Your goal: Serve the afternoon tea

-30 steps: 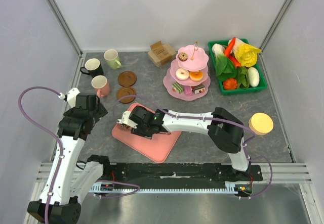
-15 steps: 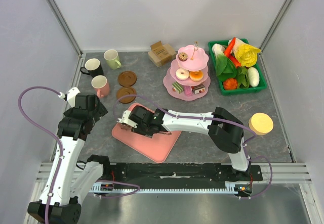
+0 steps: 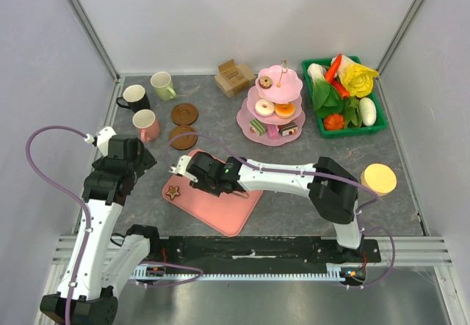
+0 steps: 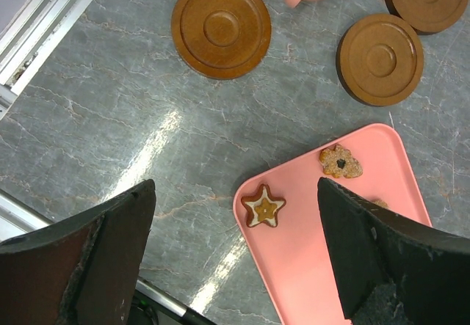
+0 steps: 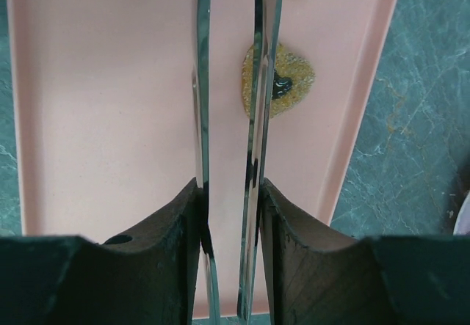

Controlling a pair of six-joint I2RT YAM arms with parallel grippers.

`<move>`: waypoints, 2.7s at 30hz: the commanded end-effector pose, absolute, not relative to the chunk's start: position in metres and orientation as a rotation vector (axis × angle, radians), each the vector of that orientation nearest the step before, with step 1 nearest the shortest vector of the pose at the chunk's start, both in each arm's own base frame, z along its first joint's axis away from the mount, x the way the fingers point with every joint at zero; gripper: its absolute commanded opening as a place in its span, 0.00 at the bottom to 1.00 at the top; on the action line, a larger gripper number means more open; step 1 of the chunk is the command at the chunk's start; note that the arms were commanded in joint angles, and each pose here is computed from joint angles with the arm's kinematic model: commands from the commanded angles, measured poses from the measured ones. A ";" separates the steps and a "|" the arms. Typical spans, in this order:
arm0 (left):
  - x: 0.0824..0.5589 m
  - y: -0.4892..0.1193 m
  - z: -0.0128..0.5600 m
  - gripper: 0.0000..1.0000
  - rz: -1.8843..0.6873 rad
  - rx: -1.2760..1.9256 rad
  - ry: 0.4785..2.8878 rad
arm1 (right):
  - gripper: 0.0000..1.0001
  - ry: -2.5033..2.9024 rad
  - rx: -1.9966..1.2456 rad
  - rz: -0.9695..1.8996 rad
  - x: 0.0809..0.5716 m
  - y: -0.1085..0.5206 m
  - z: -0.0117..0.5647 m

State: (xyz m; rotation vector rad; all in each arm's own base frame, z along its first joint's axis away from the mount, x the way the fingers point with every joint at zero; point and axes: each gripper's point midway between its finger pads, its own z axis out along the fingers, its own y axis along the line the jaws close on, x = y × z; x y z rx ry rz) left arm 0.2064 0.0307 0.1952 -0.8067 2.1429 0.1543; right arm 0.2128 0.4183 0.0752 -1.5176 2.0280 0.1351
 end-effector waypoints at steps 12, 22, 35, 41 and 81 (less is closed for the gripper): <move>0.217 0.010 0.196 0.96 0.018 -0.714 2.176 | 0.51 2.162 -1.322 0.256 0.201 0.425 0.115; 0.207 -0.044 0.155 0.94 -0.334 -0.758 2.307 | 0.54 2.374 -1.031 0.221 0.186 0.383 0.120; 0.227 -0.067 0.086 0.93 -0.452 -0.933 2.351 | 0.57 2.402 -0.882 0.265 0.179 0.347 0.137; 0.236 -0.078 0.075 0.93 -0.479 -0.907 2.370 | 0.58 2.413 -0.870 0.246 0.183 0.341 0.134; 0.226 -0.055 0.044 0.93 -0.107 -0.952 2.437 | 0.62 2.436 -0.919 0.306 0.166 0.320 0.133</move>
